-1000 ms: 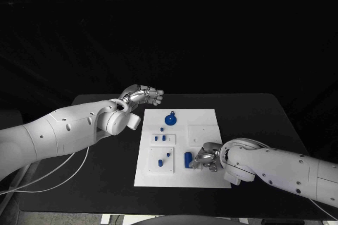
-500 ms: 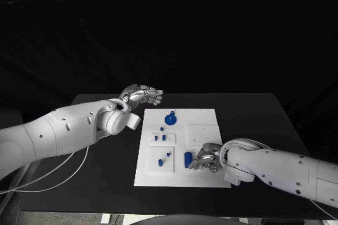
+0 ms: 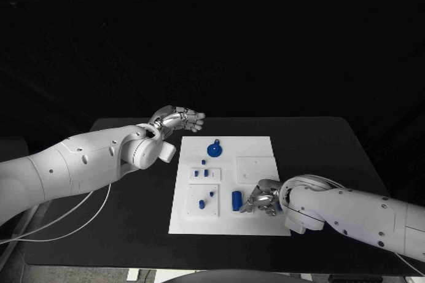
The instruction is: Assemble the parts on the task board
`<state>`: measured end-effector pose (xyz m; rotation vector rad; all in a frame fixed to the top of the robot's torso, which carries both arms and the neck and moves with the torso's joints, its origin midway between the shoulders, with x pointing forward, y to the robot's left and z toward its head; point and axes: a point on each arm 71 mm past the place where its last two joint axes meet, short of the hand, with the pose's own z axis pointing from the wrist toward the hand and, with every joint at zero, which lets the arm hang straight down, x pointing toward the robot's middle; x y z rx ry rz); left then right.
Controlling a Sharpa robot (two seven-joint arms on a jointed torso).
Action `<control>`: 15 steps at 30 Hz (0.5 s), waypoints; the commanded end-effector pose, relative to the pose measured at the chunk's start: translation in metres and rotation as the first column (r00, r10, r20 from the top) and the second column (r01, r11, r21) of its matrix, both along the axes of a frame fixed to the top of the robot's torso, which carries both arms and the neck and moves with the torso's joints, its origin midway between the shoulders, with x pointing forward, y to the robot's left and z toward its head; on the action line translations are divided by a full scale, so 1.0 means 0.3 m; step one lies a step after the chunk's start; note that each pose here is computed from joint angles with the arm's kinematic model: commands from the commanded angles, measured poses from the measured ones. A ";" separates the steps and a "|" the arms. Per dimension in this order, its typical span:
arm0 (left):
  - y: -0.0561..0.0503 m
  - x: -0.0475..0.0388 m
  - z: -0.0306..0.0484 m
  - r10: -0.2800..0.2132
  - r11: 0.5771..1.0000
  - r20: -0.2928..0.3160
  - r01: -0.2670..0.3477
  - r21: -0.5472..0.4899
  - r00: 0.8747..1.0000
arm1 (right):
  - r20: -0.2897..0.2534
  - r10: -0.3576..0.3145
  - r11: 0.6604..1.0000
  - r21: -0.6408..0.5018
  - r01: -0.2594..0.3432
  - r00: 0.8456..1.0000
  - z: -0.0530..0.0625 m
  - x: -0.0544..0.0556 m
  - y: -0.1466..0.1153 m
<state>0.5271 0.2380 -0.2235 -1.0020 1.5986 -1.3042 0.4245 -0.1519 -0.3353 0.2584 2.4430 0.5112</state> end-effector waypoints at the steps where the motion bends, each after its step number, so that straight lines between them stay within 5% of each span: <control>1: 0.001 0.001 0.004 -0.005 1.000 0.009 0.005 0.001 1.000 | 0.018 -0.018 0.999 0.031 0.017 1.000 0.008 -0.007 -0.026; 11: 0.014 0.004 0.004 0.002 1.000 0.010 -0.002 0.004 1.000 | 0.073 -0.146 0.967 0.221 0.126 0.987 0.125 0.036 -0.173; 15: 0.015 0.003 0.004 0.001 1.000 0.010 -0.001 0.004 1.000 | 0.124 -0.191 0.968 0.191 0.165 0.974 0.147 0.059 -0.260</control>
